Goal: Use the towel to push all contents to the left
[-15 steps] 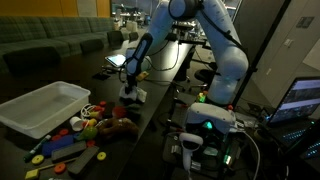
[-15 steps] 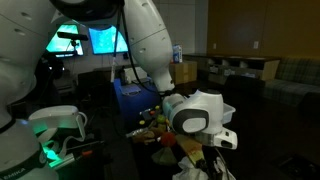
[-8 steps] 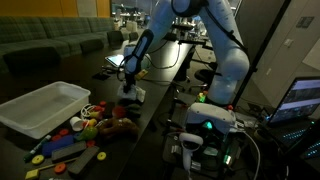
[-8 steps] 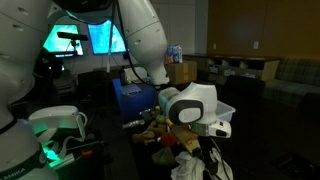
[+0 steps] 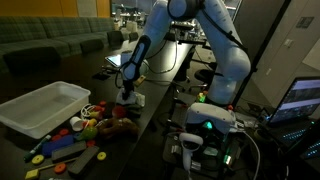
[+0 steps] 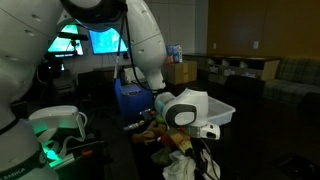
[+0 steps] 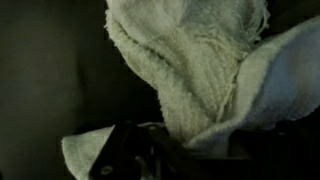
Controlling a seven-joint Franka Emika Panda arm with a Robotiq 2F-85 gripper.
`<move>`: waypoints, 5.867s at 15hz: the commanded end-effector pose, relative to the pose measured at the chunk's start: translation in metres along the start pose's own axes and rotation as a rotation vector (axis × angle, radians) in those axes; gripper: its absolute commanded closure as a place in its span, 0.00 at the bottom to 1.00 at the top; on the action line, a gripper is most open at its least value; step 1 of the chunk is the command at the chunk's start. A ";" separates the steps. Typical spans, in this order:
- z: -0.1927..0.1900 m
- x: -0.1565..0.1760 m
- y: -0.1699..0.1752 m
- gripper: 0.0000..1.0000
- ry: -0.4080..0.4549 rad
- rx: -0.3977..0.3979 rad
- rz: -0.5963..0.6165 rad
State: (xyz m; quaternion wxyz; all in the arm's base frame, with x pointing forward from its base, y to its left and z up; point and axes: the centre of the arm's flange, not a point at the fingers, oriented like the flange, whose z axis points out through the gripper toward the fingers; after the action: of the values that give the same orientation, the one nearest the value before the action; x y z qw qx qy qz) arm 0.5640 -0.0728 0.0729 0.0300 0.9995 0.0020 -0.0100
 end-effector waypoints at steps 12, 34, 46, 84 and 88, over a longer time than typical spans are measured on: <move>0.020 -0.011 -0.116 0.99 -0.172 0.025 -0.227; 0.014 -0.004 -0.237 0.99 -0.264 0.182 -0.279; 0.006 0.007 -0.242 0.99 -0.229 0.198 -0.218; 0.016 -0.124 -0.286 0.99 -0.329 0.049 -0.592; 0.010 -0.119 -0.309 0.99 -0.332 0.085 -0.654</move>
State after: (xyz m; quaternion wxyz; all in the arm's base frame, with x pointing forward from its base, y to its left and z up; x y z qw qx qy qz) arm 0.4330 0.2183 0.0476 -0.0049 0.9406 0.2899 -0.1765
